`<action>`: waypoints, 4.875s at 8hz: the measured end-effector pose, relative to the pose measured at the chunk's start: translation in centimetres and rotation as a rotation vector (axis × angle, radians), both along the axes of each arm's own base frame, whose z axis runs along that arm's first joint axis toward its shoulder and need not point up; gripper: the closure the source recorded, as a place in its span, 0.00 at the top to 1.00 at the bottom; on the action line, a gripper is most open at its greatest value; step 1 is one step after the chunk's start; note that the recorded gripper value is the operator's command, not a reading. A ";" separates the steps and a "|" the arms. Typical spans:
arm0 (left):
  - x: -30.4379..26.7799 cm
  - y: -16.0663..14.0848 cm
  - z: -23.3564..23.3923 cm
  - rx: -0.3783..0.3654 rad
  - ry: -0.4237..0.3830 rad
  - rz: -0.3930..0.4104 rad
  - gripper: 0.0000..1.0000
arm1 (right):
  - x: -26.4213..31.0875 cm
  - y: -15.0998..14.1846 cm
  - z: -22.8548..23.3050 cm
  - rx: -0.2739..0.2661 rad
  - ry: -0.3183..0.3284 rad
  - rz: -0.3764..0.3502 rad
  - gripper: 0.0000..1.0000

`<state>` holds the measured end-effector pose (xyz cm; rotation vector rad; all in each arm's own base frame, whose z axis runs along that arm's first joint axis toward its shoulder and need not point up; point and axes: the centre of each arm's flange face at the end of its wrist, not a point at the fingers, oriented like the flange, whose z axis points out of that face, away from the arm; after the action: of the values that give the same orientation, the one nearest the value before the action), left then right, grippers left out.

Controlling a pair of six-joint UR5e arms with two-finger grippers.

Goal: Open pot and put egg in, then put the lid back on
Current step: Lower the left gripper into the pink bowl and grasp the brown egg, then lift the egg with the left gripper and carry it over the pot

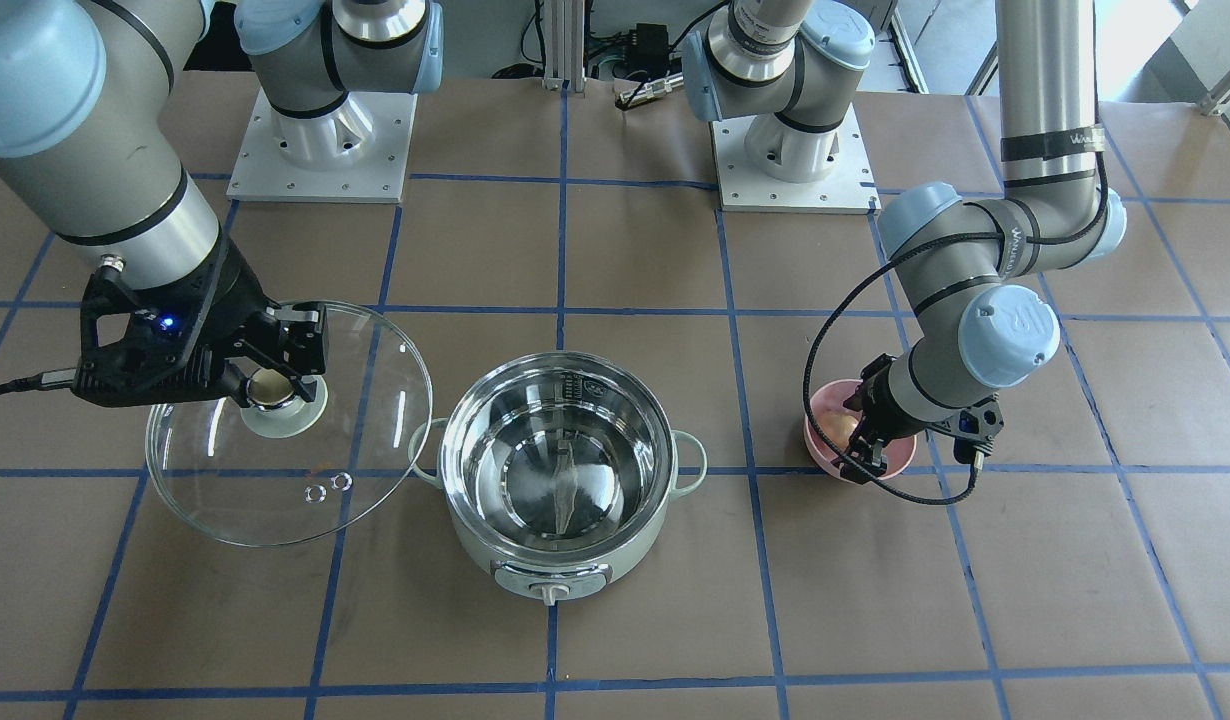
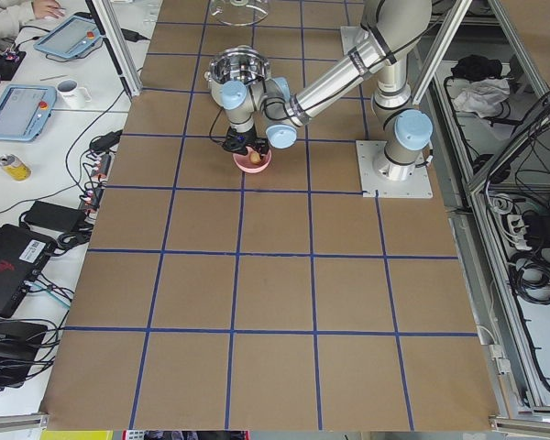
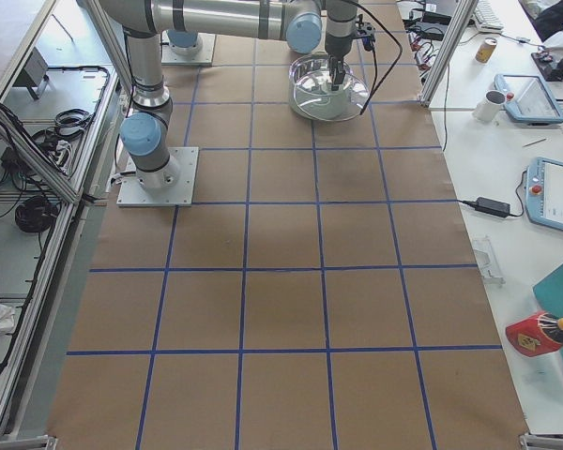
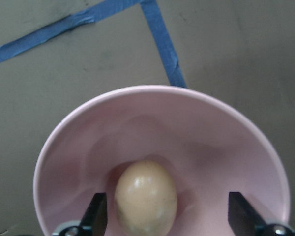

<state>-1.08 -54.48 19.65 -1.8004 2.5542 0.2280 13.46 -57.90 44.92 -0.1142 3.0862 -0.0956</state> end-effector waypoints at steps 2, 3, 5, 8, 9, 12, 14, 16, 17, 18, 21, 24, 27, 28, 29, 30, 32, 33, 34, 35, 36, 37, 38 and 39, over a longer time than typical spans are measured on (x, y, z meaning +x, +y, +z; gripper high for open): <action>-0.1 0.2 -0.2 -0.002 0.003 0.000 0.86 | 0.0 0.3 -0.4 0.007 0.003 -0.001 0.00; -0.1 0.2 -0.2 -0.002 0.004 -0.001 0.86 | -0.1 0.4 -0.5 0.010 0.005 -0.002 0.00; -0.1 0.2 -0.2 -0.002 0.005 -0.002 0.82 | -0.1 0.6 -0.9 0.020 0.005 -0.004 0.00; -0.1 0.2 -0.4 0.002 0.006 -0.003 0.70 | 0.0 0.6 -1.1 0.021 0.005 -0.007 0.00; -0.1 0.2 -0.4 0.002 0.007 -0.005 0.63 | 0.0 0.6 -1.1 0.021 0.004 -0.007 0.00; -0.1 0.1 -0.4 -0.002 0.010 -0.034 0.45 | -0.1 0.7 -1.0 0.021 0.013 -0.003 0.00; -0.1 0.1 -0.2 -0.007 0.013 -0.052 0.31 | -0.1 0.8 -1.0 0.022 0.015 -0.003 0.00; 0.0 0.1 -0.1 -0.012 0.018 -0.078 0.16 | -0.1 0.8 -1.0 0.021 0.016 -0.003 0.00; 0.1 0.1 0.0 -0.015 0.020 -0.083 0.07 | -0.1 0.8 -1.0 0.020 0.014 -0.003 0.00; 0.2 0.1 0.2 -0.020 0.024 -0.096 0.00 | -0.1 0.8 -1.0 0.019 0.013 -0.003 0.00; 0.8 0.1 2.4 -0.058 0.064 -0.107 0.00 | -0.1 0.8 -1.0 0.021 0.010 -0.003 0.00; 1.1 -0.8 9.4 -0.063 0.065 -0.094 0.00 | 0.0 0.8 -1.1 0.023 0.006 -0.004 0.00; -2.2 -1.7 15.3 -0.042 0.069 -0.052 0.00 | 0.0 0.8 -1.1 0.023 0.006 -0.007 0.00; -5.4 -1.7 16.5 -0.049 0.075 -0.014 0.00 | 0.0 0.8 -1.2 0.023 0.007 -0.004 0.00; -9.0 -2.0 18.1 -0.070 0.084 0.028 0.00 | 0.0 0.8 -1.1 0.023 0.008 -0.002 0.00; -12.2 -2.3 19.7 -0.091 0.094 0.064 0.00 | 0.0 0.8 -1.1 0.023 0.009 0.000 0.00; -17.9 -2.8 20.3 -0.110 0.141 0.137 0.00 | 0.0 0.8 -1.2 0.024 0.010 0.000 0.00; -20.6 -3.1 19.7 -0.123 0.155 0.161 0.00 | 0.0 0.8 -1.2 0.023 0.009 0.000 0.00; -22.6 -3.4 19.0 -0.135 0.166 0.183 0.00 | 0.0 0.7 -1.2 0.023 0.006 0.000 0.00; -24.0 -3.6 18.2 -0.141 0.173 0.189 0.00 | 0.0 0.7 -1.2 0.023 0.006 0.000 0.00; -25.7 -3.5 17.2 -0.140 0.175 0.173 0.00 | 0.1 0.7 -1.3 0.023 0.004 0.000 0.00; -27.5 -3.3 15.5 -0.122 0.168 0.149 0.00 | 0.1 0.6 -1.3 0.024 0.002 0.000 0.00; -28.9 -3.2 13.7 -0.101 0.161 0.131 0.00 | 0.1 0.5 -1.5 0.025 0.000 0.001 0.00; -29.8 -3.3 12.5 -0.104 0.164 0.118 0.00 | 0.1 0.5 -1.5 0.025 0.000 0.002 0.00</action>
<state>-30.91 -57.80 32.17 -2.0541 2.6147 0.2590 13.56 -57.36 43.44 -0.1157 3.0859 -0.0566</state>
